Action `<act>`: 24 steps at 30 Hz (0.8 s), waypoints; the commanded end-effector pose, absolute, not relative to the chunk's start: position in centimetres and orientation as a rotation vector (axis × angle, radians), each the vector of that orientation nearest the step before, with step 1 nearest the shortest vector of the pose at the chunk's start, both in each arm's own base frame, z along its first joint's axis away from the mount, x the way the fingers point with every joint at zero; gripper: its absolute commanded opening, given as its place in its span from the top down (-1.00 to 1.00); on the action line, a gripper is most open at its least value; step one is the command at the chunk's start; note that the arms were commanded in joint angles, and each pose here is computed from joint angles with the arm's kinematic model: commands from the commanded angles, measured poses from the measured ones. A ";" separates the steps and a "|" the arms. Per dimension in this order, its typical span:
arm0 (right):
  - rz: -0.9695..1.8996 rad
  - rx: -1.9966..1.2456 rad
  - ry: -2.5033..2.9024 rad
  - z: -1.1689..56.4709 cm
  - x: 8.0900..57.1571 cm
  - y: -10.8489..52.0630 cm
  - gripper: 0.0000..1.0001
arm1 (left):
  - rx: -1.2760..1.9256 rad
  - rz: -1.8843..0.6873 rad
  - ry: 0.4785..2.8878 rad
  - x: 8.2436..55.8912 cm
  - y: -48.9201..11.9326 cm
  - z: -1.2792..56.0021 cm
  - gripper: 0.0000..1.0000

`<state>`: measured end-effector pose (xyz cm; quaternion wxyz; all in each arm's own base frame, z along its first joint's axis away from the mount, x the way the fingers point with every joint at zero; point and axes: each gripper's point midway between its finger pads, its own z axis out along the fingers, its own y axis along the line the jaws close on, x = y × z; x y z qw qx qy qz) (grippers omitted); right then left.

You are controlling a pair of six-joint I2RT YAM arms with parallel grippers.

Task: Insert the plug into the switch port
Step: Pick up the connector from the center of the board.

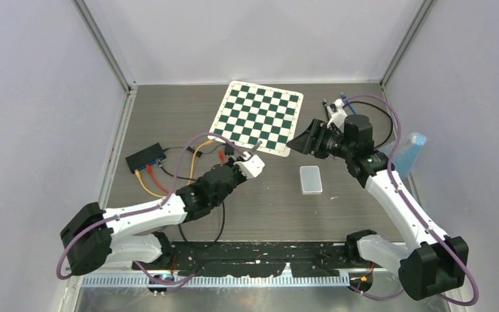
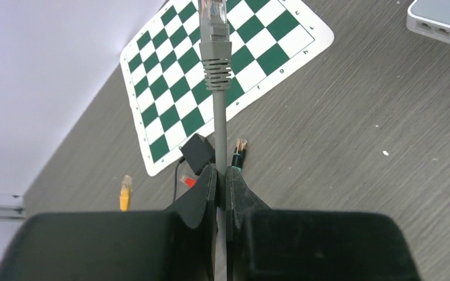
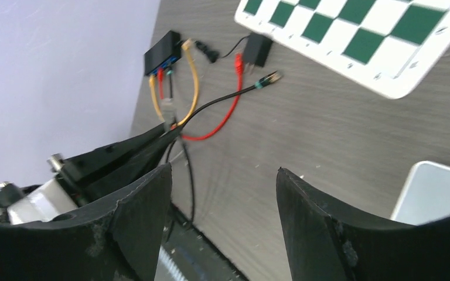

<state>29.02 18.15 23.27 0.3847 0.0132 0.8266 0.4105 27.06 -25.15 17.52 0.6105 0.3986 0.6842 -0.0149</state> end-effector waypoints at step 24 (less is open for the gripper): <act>1.271 -0.117 2.136 25.4 28.7 24.2 -0.30 | 0.996 0.035 1.448 26.5 -30.8 20.9 1.00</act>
